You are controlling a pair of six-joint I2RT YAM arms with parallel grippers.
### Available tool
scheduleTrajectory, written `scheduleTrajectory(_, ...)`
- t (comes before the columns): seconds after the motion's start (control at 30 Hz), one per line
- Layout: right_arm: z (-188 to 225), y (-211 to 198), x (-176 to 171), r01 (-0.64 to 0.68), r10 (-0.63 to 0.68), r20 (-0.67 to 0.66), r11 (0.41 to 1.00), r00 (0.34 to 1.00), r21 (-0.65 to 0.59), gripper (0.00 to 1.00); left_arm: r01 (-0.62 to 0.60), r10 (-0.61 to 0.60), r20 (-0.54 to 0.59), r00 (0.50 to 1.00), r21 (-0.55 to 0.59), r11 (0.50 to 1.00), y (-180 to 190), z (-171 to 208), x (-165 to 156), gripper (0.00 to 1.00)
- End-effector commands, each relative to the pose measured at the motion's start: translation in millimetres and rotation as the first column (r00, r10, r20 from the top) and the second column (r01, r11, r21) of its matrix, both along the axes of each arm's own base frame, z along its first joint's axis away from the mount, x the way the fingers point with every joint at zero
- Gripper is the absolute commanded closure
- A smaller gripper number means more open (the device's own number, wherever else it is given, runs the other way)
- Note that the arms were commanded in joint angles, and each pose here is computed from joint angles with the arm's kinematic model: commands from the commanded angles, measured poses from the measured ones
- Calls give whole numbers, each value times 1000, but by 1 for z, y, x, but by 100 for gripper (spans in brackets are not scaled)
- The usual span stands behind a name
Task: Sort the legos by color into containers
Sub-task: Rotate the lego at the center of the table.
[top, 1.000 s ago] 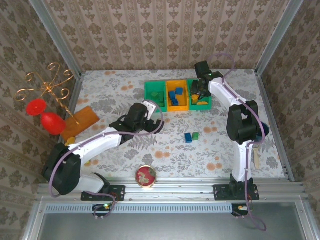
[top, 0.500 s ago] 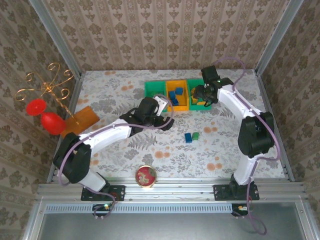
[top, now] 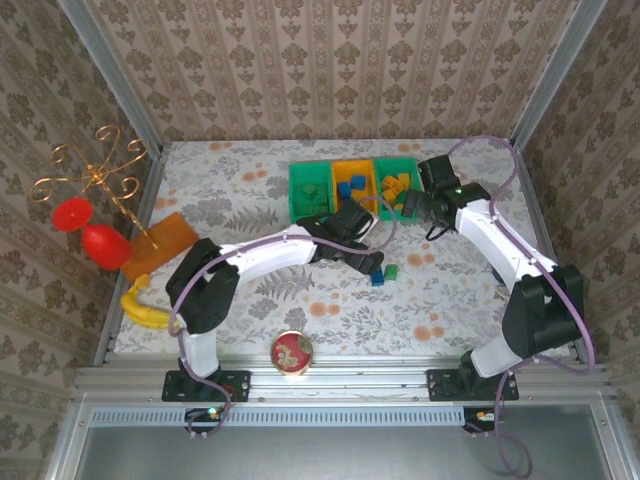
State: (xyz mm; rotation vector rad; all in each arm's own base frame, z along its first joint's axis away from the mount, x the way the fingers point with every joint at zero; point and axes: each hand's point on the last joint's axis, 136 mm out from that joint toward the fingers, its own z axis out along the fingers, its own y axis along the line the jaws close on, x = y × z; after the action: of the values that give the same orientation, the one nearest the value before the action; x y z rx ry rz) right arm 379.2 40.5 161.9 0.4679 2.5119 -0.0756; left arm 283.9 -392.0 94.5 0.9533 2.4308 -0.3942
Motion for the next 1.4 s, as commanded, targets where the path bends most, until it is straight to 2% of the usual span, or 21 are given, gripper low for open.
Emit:
scheduleTrajectory(0.0,9,-16,-12,59,-59,18,997,998,-42,0,26,-23,-54,998,56,998,-6,-11,-12,0)
scheduleTrajectory(0.47,12,-20,-21,86,-85,37,996,996,-24,0,142,-127,-114,985,136,980,-31,-41,-31,0)
scheduleTrajectory(0.87,7,-16,-23,79,-79,34,997,996,1,0,183,-166,-96,981,207,961,-41,-61,-34,0)
scheduleTrajectory(1.07,7,-15,-23,78,-78,42,997,996,12,0,138,-118,-87,989,276,951,-27,-69,-27,1)
scheduleTrajectory(1.37,3,-9,-18,69,-70,41,997,997,43,0,-31,48,-49,998,297,954,8,-62,-5,18)
